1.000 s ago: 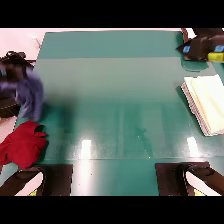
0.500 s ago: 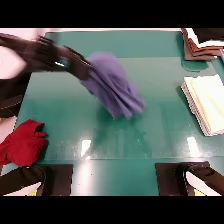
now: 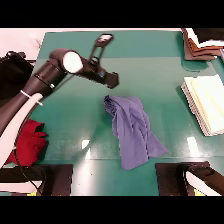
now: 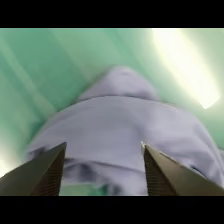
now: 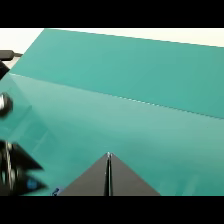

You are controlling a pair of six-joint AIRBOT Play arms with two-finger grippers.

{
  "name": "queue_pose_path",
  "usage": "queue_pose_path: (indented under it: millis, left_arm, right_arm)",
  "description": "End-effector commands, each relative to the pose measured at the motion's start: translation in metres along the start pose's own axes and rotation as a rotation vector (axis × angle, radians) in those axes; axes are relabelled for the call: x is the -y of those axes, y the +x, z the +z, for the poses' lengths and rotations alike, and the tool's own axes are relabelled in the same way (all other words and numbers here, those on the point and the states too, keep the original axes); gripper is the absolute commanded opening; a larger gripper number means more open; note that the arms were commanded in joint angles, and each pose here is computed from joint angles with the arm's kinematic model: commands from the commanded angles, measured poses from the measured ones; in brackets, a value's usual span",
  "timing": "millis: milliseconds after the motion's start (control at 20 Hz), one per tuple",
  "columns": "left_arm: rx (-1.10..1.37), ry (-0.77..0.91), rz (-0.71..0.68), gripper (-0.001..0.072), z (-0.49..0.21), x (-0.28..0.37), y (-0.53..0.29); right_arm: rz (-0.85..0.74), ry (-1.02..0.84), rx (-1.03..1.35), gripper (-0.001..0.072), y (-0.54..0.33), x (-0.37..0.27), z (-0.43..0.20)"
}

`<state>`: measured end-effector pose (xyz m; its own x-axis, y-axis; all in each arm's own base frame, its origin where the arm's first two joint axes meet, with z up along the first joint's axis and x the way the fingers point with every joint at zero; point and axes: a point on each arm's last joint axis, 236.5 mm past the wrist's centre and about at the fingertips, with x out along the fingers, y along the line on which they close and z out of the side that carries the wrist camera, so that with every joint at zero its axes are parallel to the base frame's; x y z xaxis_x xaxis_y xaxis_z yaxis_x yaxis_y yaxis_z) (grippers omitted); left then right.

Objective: Fold the shirts.

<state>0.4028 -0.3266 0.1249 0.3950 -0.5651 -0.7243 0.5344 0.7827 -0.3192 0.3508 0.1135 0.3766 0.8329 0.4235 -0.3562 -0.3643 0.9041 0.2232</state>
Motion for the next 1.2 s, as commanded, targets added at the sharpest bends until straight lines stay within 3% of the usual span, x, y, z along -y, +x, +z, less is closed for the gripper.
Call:
queue_pose_path:
  millis: [0,300,550,600,700,850,1000,1050,1100,1150]
  left_arm:
    - [-0.116,-0.202,0.024,0.0558,-0.034,-0.070,0.007]
    - [-0.195,-0.330,-0.017,0.0558,-0.110,-0.080,0.081]
    - [-0.181,-0.402,-0.045,0.0554,-0.117,-0.072,0.123]
    - [-0.156,-0.399,-0.044,0.0418,-0.109,-0.073,0.122]
    - [-0.131,-0.371,-0.041,0.0031,-0.092,-0.076,0.115]
    - [-0.102,-0.318,-0.013,0.0024,-0.057,-0.096,0.082]
    - [-0.043,-0.228,0.112,0.0024,-0.025,-0.139,0.031]
    - [-0.024,-0.214,0.146,0.0024,-0.019,-0.150,0.017]
    - [-0.010,-0.210,0.174,0.0024,-0.015,-0.160,0.003]
    - [-0.011,-0.211,0.192,0.0024,-0.016,-0.168,-0.005]
  right_arm:
    - [0.003,0.003,-0.030,0.0019,0.002,0.000,-0.007]
    - [0.005,0.018,-0.087,0.0019,0.019,0.006,-0.019]
    - [0.011,0.030,-0.161,0.0018,0.029,0.008,-0.036]
    - [0.009,0.029,-0.164,0.0019,0.028,0.009,-0.036]
    - [0.001,0.027,-0.200,0.0019,0.028,0.011,-0.045]
    - [-0.047,0.100,-0.384,0.0019,0.029,0.039,-0.104]
    - [-0.130,0.265,-0.636,0.0020,0.029,0.090,-0.209]
    - [-0.149,0.331,-0.725,0.0082,0.027,0.104,-0.252]
    - [-0.161,0.398,-0.806,0.0346,0.023,0.113,-0.292]
    - [-0.165,0.467,-0.882,0.0491,0.020,0.117,-0.333]
